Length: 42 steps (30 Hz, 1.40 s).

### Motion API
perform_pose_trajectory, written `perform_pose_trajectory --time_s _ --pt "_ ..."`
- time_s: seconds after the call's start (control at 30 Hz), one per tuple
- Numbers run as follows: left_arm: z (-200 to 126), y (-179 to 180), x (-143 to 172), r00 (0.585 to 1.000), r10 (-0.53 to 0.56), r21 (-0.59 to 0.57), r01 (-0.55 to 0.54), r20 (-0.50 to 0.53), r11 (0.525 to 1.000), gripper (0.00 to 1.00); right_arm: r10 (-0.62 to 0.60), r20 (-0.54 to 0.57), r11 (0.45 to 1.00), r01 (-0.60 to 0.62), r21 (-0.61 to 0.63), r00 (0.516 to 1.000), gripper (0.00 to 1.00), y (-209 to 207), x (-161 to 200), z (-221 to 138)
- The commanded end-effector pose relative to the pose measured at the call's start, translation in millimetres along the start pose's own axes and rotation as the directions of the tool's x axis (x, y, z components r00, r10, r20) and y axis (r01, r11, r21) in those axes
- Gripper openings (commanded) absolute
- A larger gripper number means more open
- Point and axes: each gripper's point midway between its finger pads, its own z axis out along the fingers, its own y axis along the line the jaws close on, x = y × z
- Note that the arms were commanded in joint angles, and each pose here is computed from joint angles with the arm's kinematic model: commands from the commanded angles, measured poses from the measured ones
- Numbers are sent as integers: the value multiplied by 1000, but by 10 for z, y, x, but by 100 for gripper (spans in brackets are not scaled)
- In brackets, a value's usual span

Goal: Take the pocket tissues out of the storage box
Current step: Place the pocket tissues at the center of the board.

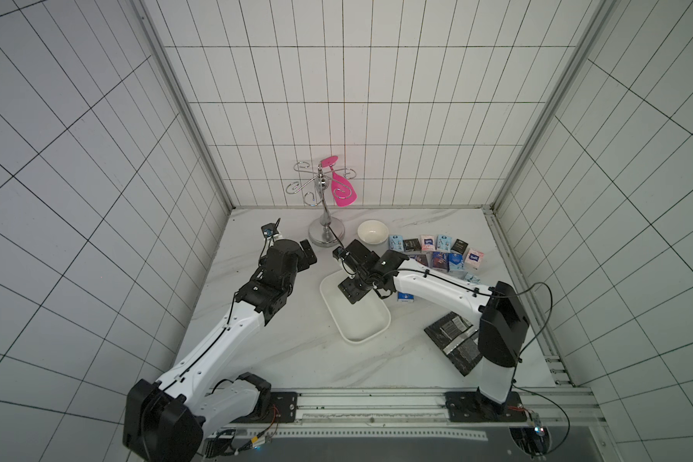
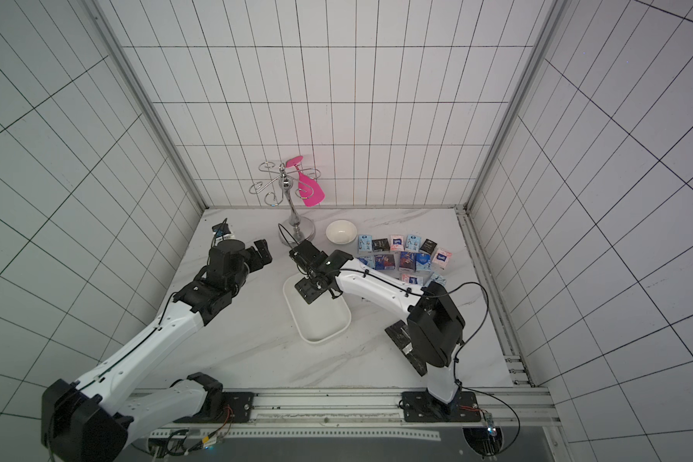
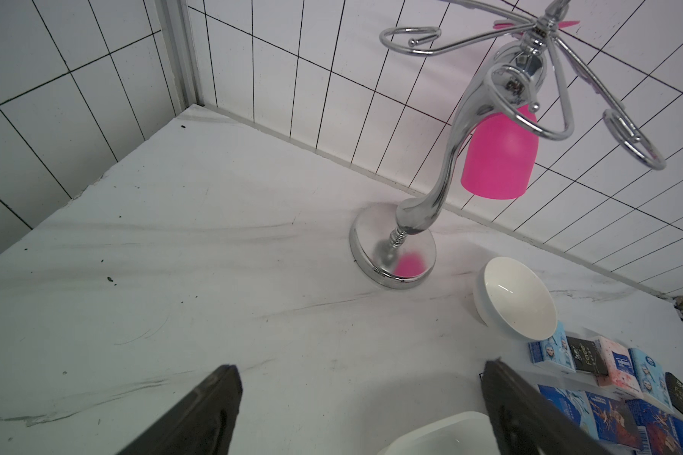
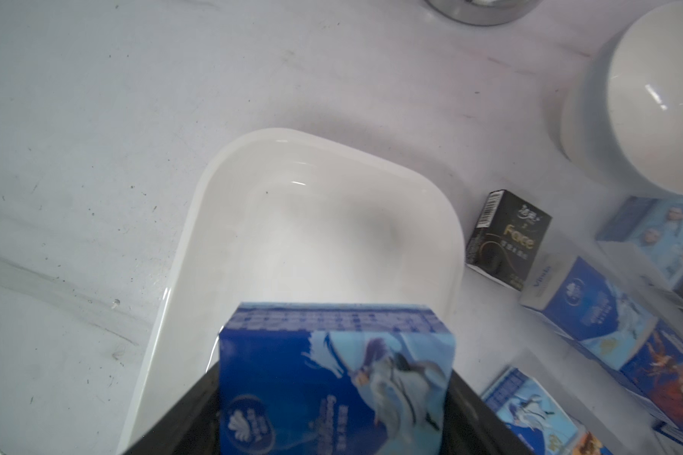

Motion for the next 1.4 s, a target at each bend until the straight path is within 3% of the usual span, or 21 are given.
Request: perform_pose_trajectory --time_s 0.0,0.2,0.5,0.97,1.37 --pt "5 30 5 1000 -2 -6 2 3 1000 99 63 -20 994 -61 86 998 77 -453 132 -88" --pt "7 18 1 1000 -2 -3 2 1 1000 99 179 -78 975 -166 147 981 77 -948 464 70" --pt "0 18 -14 1000 2 -5 -2 3 1000 99 212 -174 970 -185 156 962 77 -1049 762 526" --pt "-16 22 -36 1000 4 -5 -4 9 1000 99 220 -219 971 -192 143 950 77 -1088 814 905" --pt "-1 13 -24 1000 6 -4 -6 4 1000 99 215 -183 974 -195 118 959 77 -1037 648 780"
